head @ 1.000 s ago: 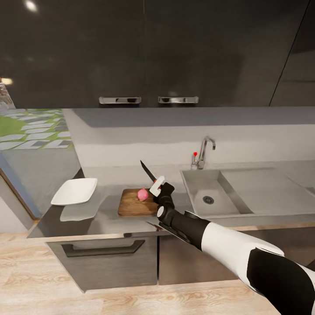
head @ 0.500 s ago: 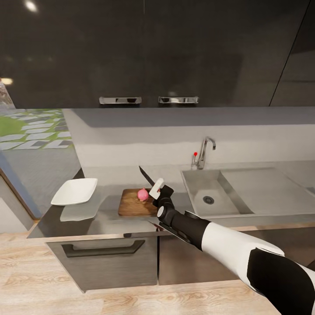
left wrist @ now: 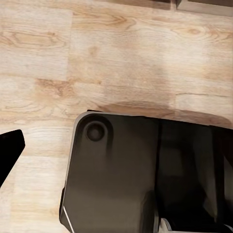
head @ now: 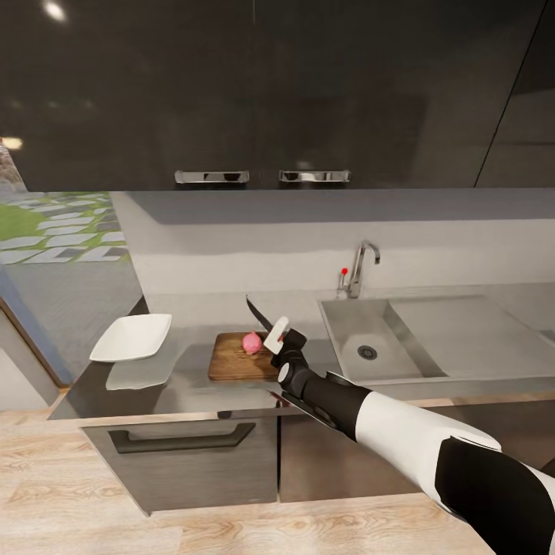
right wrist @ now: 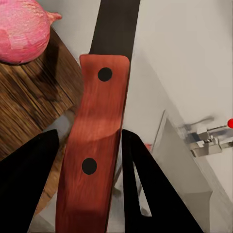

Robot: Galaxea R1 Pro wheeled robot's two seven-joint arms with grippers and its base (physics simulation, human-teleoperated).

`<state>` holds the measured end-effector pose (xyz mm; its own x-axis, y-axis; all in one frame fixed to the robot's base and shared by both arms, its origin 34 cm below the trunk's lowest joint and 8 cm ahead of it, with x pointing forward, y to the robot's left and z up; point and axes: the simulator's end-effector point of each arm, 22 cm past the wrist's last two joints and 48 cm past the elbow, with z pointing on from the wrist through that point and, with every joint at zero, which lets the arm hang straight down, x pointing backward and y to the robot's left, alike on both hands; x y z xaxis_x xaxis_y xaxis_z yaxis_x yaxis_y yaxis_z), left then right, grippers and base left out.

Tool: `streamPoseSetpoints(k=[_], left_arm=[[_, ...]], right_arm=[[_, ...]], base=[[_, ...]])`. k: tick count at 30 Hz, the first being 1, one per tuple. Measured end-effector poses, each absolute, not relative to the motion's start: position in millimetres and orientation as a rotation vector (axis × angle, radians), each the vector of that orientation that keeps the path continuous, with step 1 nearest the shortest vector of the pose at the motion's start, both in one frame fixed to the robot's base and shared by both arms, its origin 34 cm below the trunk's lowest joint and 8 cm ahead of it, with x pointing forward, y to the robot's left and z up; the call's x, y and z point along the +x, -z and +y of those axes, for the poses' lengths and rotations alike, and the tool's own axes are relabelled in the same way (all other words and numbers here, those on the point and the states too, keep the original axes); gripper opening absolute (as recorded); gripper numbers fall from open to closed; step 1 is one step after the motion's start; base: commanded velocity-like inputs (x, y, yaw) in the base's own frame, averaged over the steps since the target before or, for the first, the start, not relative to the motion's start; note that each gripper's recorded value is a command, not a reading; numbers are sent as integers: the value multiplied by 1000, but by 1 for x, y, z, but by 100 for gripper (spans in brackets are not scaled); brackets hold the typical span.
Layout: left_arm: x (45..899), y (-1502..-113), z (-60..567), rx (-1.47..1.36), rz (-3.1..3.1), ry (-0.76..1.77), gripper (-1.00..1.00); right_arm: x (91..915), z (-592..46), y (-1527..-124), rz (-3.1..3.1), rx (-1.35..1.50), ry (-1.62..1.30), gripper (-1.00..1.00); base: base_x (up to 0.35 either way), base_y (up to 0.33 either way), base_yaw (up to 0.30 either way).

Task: In the kitchen, take the Vidalia onion out of the sink, dice it on the chopping board with the paring knife, put the diced onion into the bowl on the countertop, then place both the paring knife and the chopping board into the sink.

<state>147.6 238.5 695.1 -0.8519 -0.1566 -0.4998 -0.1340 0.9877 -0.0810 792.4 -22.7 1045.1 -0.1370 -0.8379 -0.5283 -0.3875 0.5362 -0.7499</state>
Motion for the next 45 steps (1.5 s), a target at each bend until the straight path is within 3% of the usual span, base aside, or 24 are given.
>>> streamPoseSetpoints(k=[45], left_arm=[[147, -695, 241, -201, 2605, 55, 100]], right_arm=[[770, 17, -1031, 1656, -1176, 563, -100]], base=[[0, 0, 0]])
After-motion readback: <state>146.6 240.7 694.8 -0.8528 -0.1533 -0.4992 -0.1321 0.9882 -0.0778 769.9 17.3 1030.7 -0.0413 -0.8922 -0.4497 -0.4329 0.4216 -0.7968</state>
